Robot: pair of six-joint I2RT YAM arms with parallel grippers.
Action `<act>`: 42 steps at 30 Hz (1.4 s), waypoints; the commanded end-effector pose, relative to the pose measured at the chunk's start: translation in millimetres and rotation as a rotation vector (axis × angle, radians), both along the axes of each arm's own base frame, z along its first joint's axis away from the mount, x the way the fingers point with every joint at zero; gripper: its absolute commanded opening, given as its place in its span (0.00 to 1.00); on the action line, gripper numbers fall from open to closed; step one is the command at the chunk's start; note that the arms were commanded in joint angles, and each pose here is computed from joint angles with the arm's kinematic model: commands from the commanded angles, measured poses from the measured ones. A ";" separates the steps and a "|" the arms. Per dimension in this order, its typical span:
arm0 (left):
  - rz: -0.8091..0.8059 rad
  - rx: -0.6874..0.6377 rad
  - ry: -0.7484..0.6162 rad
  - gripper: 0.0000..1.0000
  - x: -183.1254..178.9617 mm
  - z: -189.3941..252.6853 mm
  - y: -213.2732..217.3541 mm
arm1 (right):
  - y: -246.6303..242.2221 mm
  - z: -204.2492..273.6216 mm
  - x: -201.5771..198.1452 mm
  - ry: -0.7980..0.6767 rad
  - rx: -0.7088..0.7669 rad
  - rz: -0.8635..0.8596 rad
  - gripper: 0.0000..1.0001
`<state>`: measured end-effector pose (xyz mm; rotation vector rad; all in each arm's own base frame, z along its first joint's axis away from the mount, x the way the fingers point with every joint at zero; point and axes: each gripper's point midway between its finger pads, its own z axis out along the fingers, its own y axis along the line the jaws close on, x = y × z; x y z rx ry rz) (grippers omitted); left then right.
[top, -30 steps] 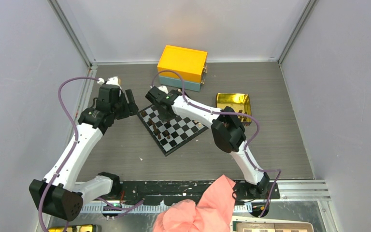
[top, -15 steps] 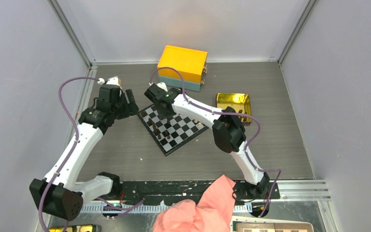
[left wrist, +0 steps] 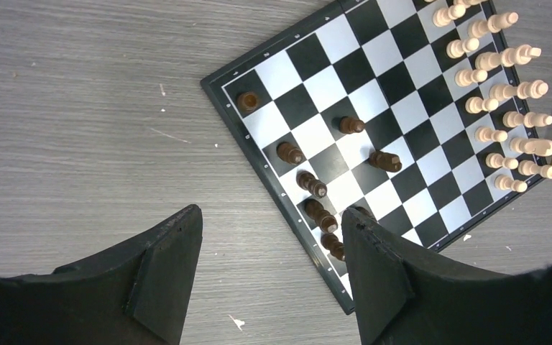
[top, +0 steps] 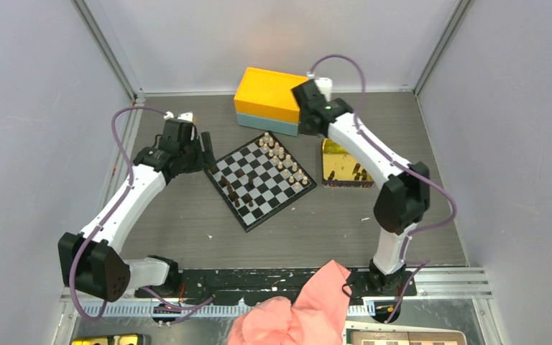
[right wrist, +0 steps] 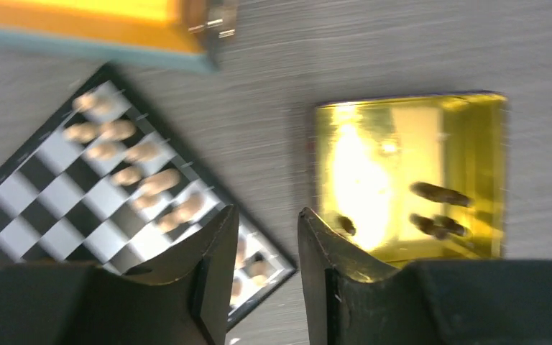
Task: Set up the chess pieces on the board
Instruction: Place the chess piece on the chessboard, then pick up the chess piece from the storage box.
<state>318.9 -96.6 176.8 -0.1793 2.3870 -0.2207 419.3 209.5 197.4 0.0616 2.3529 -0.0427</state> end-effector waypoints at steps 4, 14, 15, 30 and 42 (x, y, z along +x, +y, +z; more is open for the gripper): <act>-0.126 0.025 -0.056 0.72 18.3 18.9 -32.5 | -105.2 -19.8 -8.5 0.013 -0.002 -0.271 0.44; -0.313 0.115 0.022 0.72 18.5 2.0 -81.3 | -167.1 -66.4 -31.7 0.100 0.030 -0.420 0.46; -0.325 0.119 0.027 0.72 18.5 1.0 -84.7 | -169.6 -69.6 -32.4 0.106 0.032 -0.427 0.46; -0.377 0.129 0.041 0.71 14.8 -4.9 -98.6 | -183.5 -101.6 -23.3 0.137 0.071 -0.481 0.46; -0.378 0.139 0.040 0.71 16.7 -5.4 -98.0 | -190.4 -122.4 -15.0 0.174 0.082 -0.504 0.46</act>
